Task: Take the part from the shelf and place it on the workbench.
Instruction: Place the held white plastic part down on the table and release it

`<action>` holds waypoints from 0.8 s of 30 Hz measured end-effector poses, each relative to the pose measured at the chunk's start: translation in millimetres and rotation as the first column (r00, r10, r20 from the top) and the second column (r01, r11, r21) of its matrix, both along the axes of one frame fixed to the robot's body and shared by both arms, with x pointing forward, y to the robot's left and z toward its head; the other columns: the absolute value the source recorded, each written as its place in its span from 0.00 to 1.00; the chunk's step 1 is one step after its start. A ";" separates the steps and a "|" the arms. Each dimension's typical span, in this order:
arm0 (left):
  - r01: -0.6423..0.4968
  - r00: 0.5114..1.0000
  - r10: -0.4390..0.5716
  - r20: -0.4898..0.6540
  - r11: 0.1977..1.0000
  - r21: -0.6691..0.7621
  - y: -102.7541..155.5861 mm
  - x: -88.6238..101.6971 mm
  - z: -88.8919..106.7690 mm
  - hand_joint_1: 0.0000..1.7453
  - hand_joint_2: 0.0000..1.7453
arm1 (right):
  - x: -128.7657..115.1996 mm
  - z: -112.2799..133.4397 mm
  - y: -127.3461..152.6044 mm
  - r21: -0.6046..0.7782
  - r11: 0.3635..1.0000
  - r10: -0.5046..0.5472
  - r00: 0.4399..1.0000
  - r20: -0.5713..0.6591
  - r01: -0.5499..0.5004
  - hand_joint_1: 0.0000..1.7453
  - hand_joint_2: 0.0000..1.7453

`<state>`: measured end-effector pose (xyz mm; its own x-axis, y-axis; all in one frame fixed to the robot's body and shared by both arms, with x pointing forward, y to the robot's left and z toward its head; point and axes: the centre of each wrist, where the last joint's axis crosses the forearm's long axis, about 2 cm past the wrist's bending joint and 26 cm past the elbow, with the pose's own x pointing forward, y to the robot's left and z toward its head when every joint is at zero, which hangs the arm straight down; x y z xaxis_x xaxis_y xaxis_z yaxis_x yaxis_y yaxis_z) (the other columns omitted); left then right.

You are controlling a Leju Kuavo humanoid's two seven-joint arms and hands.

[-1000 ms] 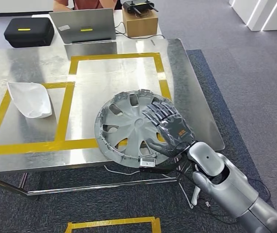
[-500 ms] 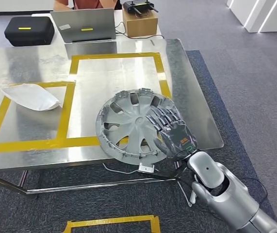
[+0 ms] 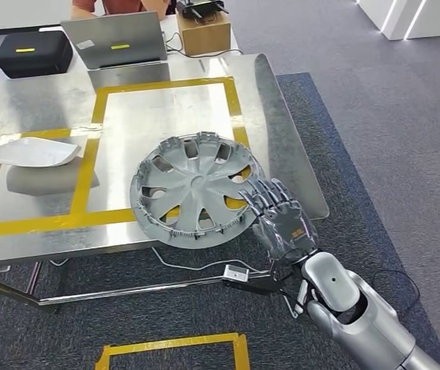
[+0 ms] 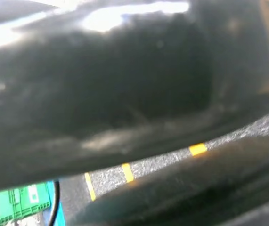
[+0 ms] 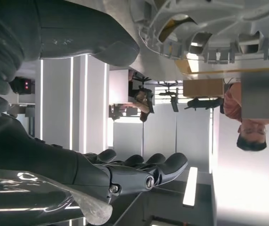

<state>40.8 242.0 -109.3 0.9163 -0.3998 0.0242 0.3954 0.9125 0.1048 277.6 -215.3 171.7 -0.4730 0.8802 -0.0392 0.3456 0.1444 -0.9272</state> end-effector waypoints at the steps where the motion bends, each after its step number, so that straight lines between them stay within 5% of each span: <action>1: -0.002 1.000 0.002 0.001 1.000 0.001 -0.5 -0.1 0.0 0.00 0.00 | -3.7 -3.8 -1.0 0.004 1.000 -0.009 1.000 -0.006 0.009 0.00 1.00; 19: -0.017 1.000 0.017 0.006 1.000 0.009 -5.6 -0.7 0.6 0.00 0.00 | -47.5 -41.5 -17.4 0.071 0.989 -0.124 0.989 -0.085 0.130 0.00 1.00; 24: -0.026 1.000 0.026 0.007 0.999 0.018 -9.9 -4.4 0.7 0.00 0.00 | -76.0 -57.0 -18.0 0.210 0.956 -0.179 0.974 -0.136 0.205 0.00 1.00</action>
